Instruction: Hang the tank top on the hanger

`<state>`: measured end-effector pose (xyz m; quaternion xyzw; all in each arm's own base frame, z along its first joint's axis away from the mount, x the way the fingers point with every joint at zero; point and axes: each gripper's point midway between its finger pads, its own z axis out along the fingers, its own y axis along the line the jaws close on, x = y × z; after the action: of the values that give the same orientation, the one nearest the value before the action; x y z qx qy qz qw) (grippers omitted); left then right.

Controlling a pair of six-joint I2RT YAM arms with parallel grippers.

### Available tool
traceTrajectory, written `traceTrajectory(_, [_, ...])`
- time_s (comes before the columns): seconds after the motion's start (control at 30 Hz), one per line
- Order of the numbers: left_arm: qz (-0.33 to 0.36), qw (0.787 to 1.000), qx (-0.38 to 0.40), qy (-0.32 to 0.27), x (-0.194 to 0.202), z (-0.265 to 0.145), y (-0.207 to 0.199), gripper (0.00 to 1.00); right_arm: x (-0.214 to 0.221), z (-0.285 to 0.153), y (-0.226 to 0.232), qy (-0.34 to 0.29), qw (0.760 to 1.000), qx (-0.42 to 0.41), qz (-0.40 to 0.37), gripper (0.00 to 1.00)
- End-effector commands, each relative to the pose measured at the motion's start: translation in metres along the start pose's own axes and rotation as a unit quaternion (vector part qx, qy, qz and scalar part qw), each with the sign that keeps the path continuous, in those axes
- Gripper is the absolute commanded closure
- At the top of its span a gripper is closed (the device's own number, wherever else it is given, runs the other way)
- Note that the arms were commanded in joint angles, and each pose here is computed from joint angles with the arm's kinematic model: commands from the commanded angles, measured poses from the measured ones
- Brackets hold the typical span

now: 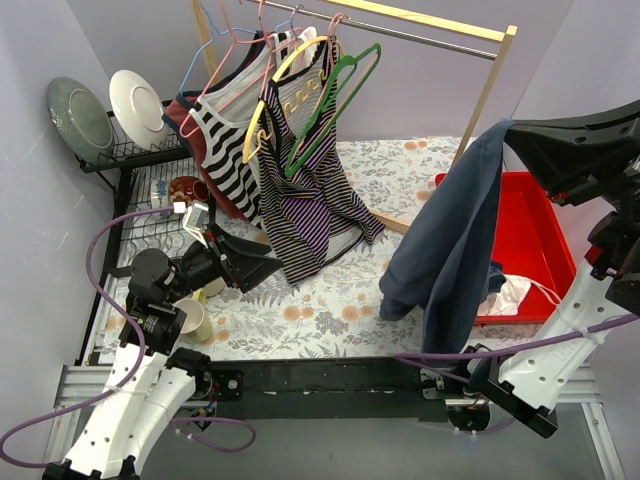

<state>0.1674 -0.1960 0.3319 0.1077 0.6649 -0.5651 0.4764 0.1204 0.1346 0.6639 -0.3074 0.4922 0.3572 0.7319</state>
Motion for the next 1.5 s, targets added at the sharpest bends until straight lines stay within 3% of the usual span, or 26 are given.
traceTrajectory(0.0, [-0.012, 1.0, 0.01, 0.01, 0.008, 0.0, 0.002, 0.02, 0.017, -0.006, 0.019, 0.01, 1.0, -0.014, 0.013, 0.61])
traceTrajectory(0.17, [-0.02, 0.999, 0.025, 0.017, 0.01, 0.0, -0.002, 0.02, 0.07, -0.025, -0.037, 0.054, 0.995, 0.025, 0.082, 0.35])
traceTrajectory(0.2, [-0.023, 0.999, 0.028, 0.022, 0.012, 0.0, -0.002, 0.02, 0.078, -0.028, -0.045, 0.064, 0.995, 0.028, 0.072, 0.25])
traceTrajectory(0.3, [-0.033, 0.998, 0.03, 0.04, 0.019, 0.001, -0.001, 0.02, 0.113, -0.041, -0.066, 0.104, 0.99, 0.041, 0.089, 0.18])
traceTrajectory(0.33, [-0.034, 0.998, 0.032, 0.045, 0.022, 0.002, -0.003, 0.02, 0.126, -0.047, -0.075, 0.125, 0.991, 0.035, 0.039, 0.18])
traceTrajectory(0.37, [-0.032, 0.998, 0.033, 0.047, 0.023, 0.003, -0.003, 0.02, 0.146, -0.055, -0.087, 0.136, 0.986, 0.045, 0.09, 0.17])
traceTrajectory(0.43, [-0.037, 0.997, 0.021, 0.064, 0.034, 0.006, 0.0, 0.02, 0.169, -0.064, -0.09, 0.152, 0.984, 0.042, 0.083, 0.15])
traceTrajectory(0.47, [-0.04, 0.997, 0.015, 0.071, 0.039, 0.01, 0.002, 0.02, 0.18, -0.069, -0.1, 0.159, 0.987, 0.028, 0.007, 0.15])
traceTrajectory(0.5, [-0.039, 0.996, 0.009, 0.081, 0.046, 0.013, 0.004, 0.02, 0.203, -0.078, -0.103, 0.161, 0.98, 0.045, 0.109, 0.14])
traceTrajectory(0.53, [-0.039, 0.995, 0.006, 0.09, 0.057, 0.02, 0.0, 0.02, 0.214, -0.082, -0.109, 0.161, 0.978, 0.056, 0.119, 0.14])
traceTrajectory(0.57, [-0.039, 0.994, 0.002, 0.1, 0.066, 0.026, 0.0, 0.02, 0.228, -0.087, -0.12, 0.167, 0.982, 0.057, 0.069, 0.14])
traceTrajectory(0.6, [-0.035, 0.992, -0.009, 0.12, 0.079, 0.035, 0.004, 0.02, 0.251, -0.095, -0.121, 0.179, 0.969, 0.086, 0.149, 0.14])
traceTrajectory(0.63, [-0.023, 0.991, -0.023, 0.127, 0.093, 0.045, -0.001, 0.02, 0.275, -0.105, -0.138, 0.223, 0.956, 0.14, 0.131, 0.14])
traceTrajectory(0.7, [-0.004, 0.986, -0.058, 0.154, 0.114, 0.065, 0.004, 0.02, 0.329, -0.113, -0.136, 0.287, 0.935, 0.135, 0.157, 0.11])
traceTrajectory(0.8, [0.059, 0.98, -0.103, 0.159, 0.129, 0.091, 0.0, 0.02, 0.37, -0.14, -0.141, 0.34, 0.916, 0.17, 0.127, 0.1])
traceTrajectory(0.83, [0.083, 0.97, -0.118, 0.196, 0.159, 0.102, 0.007, 0.02, 0.393, -0.158, -0.148, 0.365, 0.901, 0.201, 0.118, 0.09])
traceTrajectory(0.9, [0.11, 0.967, -0.143, 0.18, 0.156, 0.128, 0.007, 0.02, 0.398, -0.169, -0.145, 0.378, 0.893, 0.226, 0.09, 0.07])
traceTrajectory(0.97, [0.151, 0.951, -0.176, 0.203, 0.185, 0.154, 0.026, 0.02, 0.407, -0.178, -0.142, 0.385, 0.887, 0.241, 0.087, 0.05])
traceTrajectory(1.03, [0.167, 0.952, -0.173, 0.19, 0.183, 0.185, 0.02, 0.02, 0.405, -0.179, -0.137, 0.379, 0.886, 0.254, 0.089, 0.05])
traceTrajectory(1.07, [0.186, 0.939, -0.194, 0.215, 0.209, 0.196, 0.043, 0.02, 0.405, -0.18, -0.137, 0.376, 0.885, 0.258, 0.087, 0.05])
traceTrajectory(1.13, [0.2, 0.939, -0.19, 0.203, 0.211, 0.226, 0.042, 0.03, 0.404, -0.18, -0.138, 0.372, 0.882, 0.272, 0.096, 0.05])
traceTrajectory(1.3, [0.236, 0.92, -0.211, 0.231, 0.252, 0.272, 0.073, 0.12, 0.406, -0.182, -0.137, 0.366, 0.881, 0.282, 0.104, 0.05])
traceTrajectory(1.47, [0.257, 0.905, -0.25, 0.229, 0.259, 0.299, 0.096, 0.2, 0.415, -0.187, -0.133, 0.372, 0.876, 0.285, 0.112, 0.05])
